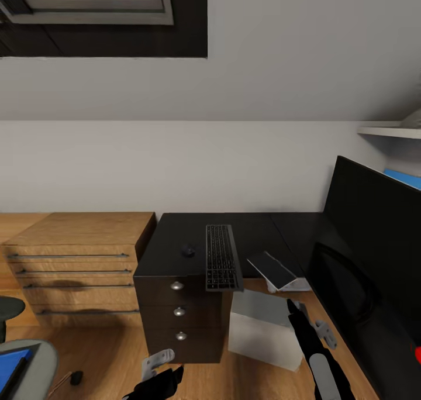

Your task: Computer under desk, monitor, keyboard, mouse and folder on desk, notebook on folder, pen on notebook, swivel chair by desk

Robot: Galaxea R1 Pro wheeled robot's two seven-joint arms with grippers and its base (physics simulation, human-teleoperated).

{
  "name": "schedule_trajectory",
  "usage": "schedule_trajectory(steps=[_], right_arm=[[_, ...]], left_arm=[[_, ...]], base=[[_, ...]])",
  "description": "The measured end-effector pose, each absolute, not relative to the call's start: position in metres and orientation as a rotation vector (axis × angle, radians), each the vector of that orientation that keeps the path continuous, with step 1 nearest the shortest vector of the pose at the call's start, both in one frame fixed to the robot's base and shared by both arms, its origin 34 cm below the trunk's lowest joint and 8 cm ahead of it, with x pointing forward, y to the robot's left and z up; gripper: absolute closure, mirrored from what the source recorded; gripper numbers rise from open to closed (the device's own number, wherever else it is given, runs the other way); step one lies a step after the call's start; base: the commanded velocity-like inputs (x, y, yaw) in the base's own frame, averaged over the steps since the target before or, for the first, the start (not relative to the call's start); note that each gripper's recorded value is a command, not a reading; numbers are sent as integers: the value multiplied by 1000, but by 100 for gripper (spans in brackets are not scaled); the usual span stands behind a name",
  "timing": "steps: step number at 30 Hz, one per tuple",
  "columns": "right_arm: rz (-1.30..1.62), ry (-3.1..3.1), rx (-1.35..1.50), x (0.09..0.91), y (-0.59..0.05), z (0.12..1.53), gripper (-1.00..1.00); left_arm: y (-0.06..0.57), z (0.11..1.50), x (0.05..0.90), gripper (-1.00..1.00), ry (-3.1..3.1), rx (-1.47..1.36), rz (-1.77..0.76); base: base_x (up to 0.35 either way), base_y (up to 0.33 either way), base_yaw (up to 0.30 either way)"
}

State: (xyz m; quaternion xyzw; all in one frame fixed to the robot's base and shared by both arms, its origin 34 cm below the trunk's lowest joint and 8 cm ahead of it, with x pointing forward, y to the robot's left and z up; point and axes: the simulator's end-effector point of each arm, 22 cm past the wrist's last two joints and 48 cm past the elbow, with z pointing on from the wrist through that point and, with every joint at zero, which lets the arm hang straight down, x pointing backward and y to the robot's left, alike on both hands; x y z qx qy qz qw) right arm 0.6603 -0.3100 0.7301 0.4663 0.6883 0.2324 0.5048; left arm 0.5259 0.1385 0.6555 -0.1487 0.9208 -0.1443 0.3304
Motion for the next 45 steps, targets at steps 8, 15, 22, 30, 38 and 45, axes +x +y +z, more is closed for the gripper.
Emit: schedule_trajectory(steps=[8, 15, 22, 30, 38, 45], right_arm=[[561, 1664, 1126, 660, -309, 729, -100], [571, 1713, 1108, 658, -293, 724, -100], [548, 1874, 1049, 640, -269, 692, -100], [291, 2190, 729, 579, -257, 622, -100], [143, 2178, 488, 523, -237, 600, -100], [163, 2249, 291, 496, -215, 595, -100]], left_arm=[[139, 651, 523, -100, 2419, -391, -373], [143, 642, 513, -100, 2454, -394, -353], [157, 636, 507, -100, 2438, -442, -300], [186, 591, 460, -100, 2565, -442, -160], [248, 533, 369, -100, 2624, -502, 115], [256, 536, 350, -100, 2630, -407, 176]], base=[[-276, 0, 0], [-37, 0, 0], [-4, 0, 0], [0, 0, 0], [0, 0, 0], [0, 0, 0]])
